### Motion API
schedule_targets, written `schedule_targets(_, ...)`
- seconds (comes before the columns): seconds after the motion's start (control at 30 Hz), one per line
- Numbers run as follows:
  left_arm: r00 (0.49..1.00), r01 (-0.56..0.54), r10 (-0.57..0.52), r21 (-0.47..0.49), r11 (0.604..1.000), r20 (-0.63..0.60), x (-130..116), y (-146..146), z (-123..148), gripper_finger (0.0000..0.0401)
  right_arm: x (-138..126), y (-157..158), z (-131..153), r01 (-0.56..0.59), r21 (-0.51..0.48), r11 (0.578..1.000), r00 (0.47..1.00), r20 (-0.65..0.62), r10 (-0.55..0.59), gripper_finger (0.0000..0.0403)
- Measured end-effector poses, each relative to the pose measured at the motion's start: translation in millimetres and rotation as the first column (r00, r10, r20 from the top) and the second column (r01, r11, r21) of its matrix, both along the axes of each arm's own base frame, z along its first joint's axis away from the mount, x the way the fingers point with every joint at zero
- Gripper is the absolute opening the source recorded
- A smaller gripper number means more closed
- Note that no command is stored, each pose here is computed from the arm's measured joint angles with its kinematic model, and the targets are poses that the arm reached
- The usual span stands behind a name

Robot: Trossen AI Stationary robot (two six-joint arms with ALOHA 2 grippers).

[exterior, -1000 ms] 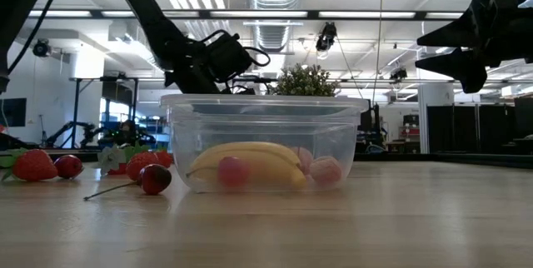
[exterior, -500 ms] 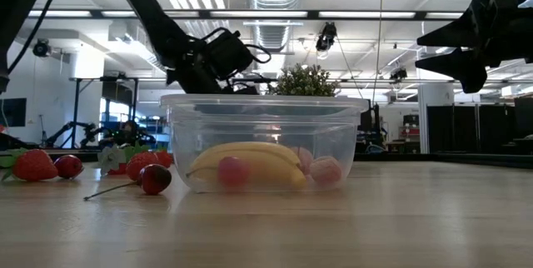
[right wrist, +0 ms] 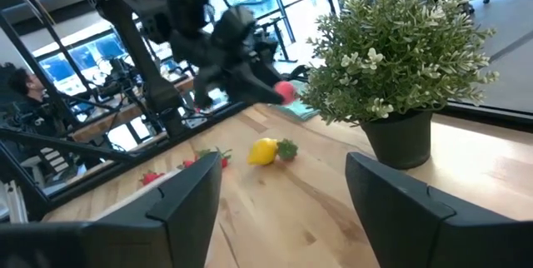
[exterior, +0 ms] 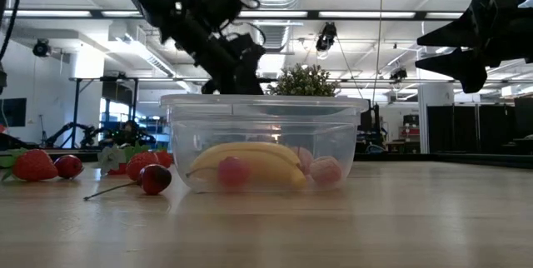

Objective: Pick and placing Produce into tupperware
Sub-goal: Put the pink peach into the transparent bin, then put the red strawberry into the transparent bin

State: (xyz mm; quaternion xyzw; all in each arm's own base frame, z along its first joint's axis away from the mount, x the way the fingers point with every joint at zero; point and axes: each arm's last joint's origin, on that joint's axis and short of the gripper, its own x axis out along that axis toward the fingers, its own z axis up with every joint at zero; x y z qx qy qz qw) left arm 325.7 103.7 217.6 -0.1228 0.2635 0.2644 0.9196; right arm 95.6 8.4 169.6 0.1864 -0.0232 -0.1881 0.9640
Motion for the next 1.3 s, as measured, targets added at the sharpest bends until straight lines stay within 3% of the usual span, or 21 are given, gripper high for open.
schedule_targets(0.2, 0.993, -0.014, 0.030, -0.145, 0.989, 0.110, -12, -31, 30, 0.0117, 0, 0, 0, 0.000, 0.000, 1.000, 1.000, 0.000, 0.000, 0.0249)
schedule_targets(0.37, 0.985, 0.056, -0.017, -0.225, 0.973, 0.171, -18, -67, 47, 0.0117, 0, 0, 0, 0.000, 0.000, 1.000, 1.000, -0.002, 0.000, 0.0253)
schedule_targets(0.53, 0.981, 0.122, -0.065, -0.327, 0.937, 0.182, -19, -108, 49, 0.0117, 0, 0, 0, 0.000, -0.001, 1.000, 1.000, -0.002, 0.000, 0.0250)
schedule_targets(0.63, 0.988, 0.130, -0.090, -0.382, 0.915, 0.122, -20, -130, 40, 0.0117, 0, 0, 0, 0.000, -0.001, 1.000, 1.000, -0.003, 0.000, 0.0247)
schedule_targets(0.73, 0.998, 0.065, -0.044, -0.485, 0.872, 0.054, -18, -143, 25, 0.0117, 0, 0, 0, 0.000, -0.001, 1.000, 1.000, -0.004, 0.000, 0.0248)
schedule_targets(0.87, 0.999, 0.024, -0.049, -0.650, 0.760, -0.020, -10, -155, 5, 0.0124, 0, 0, 0, 0.000, -0.001, 1.000, 1.000, -0.004, 0.000, 0.0253)
schedule_targets(1.03, 0.994, -0.020, -0.067, -0.726, 0.687, -0.090, 2, -162, -13, 0.0167, 0, 0, 0, 0.000, -0.001, 1.000, 1.000, -0.004, 0.000, 0.0252)
schedule_targets(1.2, 0.994, -0.004, -0.074, -0.733, 0.680, -0.075, 13, -160, -9, 0.0216, 0, 0, 0, 0.000, -0.001, 1.000, 1.000, -0.005, 0.000, 0.0247)
schedule_targets(1.3, 0.991, 0.065, -0.130, -0.678, 0.732, -0.045, 15, -152, 1, 0.0235, 0, 0, 0, 0.000, -0.001, 1.000, 1.000, -0.005, 0.000, 0.0248)
